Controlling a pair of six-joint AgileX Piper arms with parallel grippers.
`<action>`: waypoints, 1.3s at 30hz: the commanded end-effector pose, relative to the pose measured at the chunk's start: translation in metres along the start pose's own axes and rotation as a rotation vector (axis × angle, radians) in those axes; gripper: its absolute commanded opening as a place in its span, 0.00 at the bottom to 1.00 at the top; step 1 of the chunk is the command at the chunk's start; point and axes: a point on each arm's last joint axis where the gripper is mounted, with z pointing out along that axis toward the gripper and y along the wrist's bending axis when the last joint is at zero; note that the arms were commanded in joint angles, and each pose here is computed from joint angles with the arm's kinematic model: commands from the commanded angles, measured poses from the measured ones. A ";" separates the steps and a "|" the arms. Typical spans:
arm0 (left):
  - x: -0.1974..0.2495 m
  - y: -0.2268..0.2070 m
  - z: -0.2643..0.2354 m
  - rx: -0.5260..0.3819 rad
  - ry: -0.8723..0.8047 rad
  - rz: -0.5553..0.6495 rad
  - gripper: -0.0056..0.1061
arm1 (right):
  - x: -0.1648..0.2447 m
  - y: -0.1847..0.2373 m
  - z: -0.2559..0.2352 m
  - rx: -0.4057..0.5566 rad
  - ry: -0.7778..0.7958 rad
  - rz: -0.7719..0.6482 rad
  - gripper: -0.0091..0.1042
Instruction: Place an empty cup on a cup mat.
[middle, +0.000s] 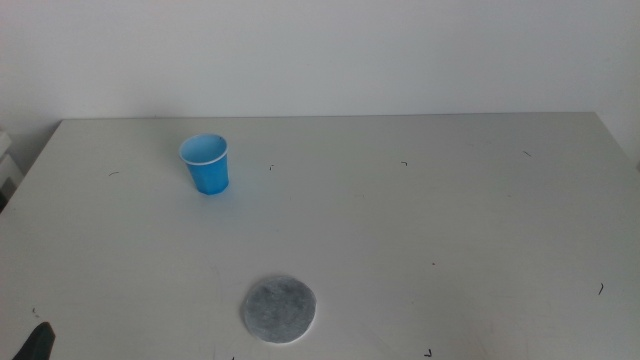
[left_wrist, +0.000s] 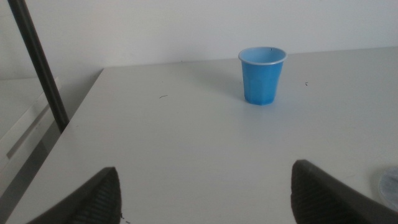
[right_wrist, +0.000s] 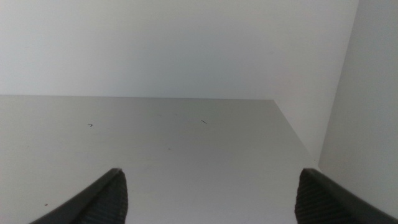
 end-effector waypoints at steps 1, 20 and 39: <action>-0.021 -0.001 -0.004 0.014 -0.117 -0.029 0.99 | -0.011 0.000 -0.003 0.000 -0.109 -0.019 0.91; -0.234 0.000 0.028 0.014 -0.073 -0.050 0.99 | -0.011 0.000 -0.003 0.000 -0.109 -0.019 0.91; -0.358 -0.002 0.191 0.002 0.311 -0.047 0.99 | -0.011 0.000 -0.003 0.000 -0.109 -0.019 0.91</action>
